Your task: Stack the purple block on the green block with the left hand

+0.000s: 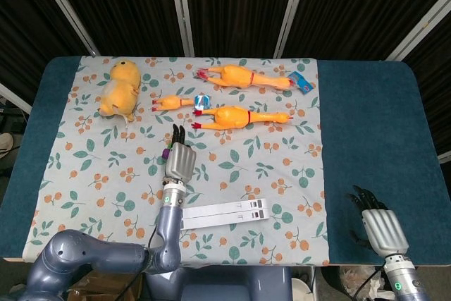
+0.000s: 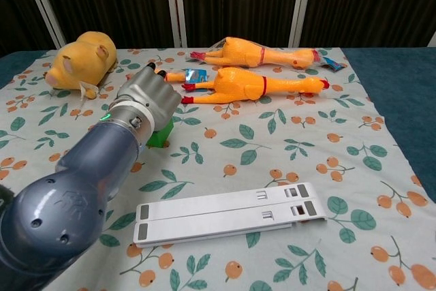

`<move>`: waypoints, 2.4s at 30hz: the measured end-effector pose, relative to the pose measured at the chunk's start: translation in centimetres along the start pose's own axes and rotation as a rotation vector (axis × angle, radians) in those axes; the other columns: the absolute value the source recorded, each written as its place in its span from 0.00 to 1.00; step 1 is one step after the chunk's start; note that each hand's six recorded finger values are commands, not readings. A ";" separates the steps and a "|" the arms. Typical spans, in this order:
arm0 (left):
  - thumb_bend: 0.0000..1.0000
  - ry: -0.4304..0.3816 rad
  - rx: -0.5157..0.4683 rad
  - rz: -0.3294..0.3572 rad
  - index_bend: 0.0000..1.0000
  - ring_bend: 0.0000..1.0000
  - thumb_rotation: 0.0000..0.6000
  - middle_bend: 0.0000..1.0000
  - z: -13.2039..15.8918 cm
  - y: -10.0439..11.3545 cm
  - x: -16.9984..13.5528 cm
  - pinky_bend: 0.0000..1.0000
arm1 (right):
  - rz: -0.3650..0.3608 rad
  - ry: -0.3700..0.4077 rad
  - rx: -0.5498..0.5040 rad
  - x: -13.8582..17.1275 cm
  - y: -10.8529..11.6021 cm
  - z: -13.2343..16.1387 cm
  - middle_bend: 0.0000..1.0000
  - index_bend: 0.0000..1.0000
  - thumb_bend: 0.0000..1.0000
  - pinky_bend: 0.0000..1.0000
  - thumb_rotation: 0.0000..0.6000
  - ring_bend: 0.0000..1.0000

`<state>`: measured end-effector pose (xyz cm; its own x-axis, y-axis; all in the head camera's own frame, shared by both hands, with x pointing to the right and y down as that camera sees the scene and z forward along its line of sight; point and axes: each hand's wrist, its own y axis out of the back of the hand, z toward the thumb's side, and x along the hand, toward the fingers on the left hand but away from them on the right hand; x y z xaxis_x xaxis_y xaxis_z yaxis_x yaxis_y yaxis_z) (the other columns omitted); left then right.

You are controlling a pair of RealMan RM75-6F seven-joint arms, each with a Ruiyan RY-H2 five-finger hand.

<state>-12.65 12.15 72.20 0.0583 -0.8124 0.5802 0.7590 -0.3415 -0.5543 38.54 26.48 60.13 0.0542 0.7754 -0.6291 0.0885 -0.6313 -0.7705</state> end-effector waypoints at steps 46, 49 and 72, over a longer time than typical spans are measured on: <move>0.54 -0.091 -0.319 0.048 0.00 0.00 1.00 0.00 -9.6 -4.6 -4.9 0.00 | 0.005 0.019 -0.003 0.3 0.0 0.6 0.08 0.19 0.29 0.27 1.00 0.09; 0.54 -0.101 -0.292 0.032 0.00 0.00 1.00 0.00 -9.0 -5.6 -4.5 0.00 | 0.005 0.014 -0.003 0.3 0.0 0.5 0.08 0.19 0.29 0.27 1.00 0.09; 0.54 -0.126 -0.165 0.025 0.00 0.00 1.00 0.00 -4.9 -5.3 -4.0 0.00 | 0.005 0.016 -0.015 0.3 0.2 0.3 0.08 0.18 0.29 0.27 1.00 0.09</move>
<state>-20.09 14.96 69.92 0.1644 -0.7597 0.6291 0.6404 -0.4029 -0.6539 38.25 26.61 59.79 0.0702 0.7724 -0.6313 0.1028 -0.6351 -0.7656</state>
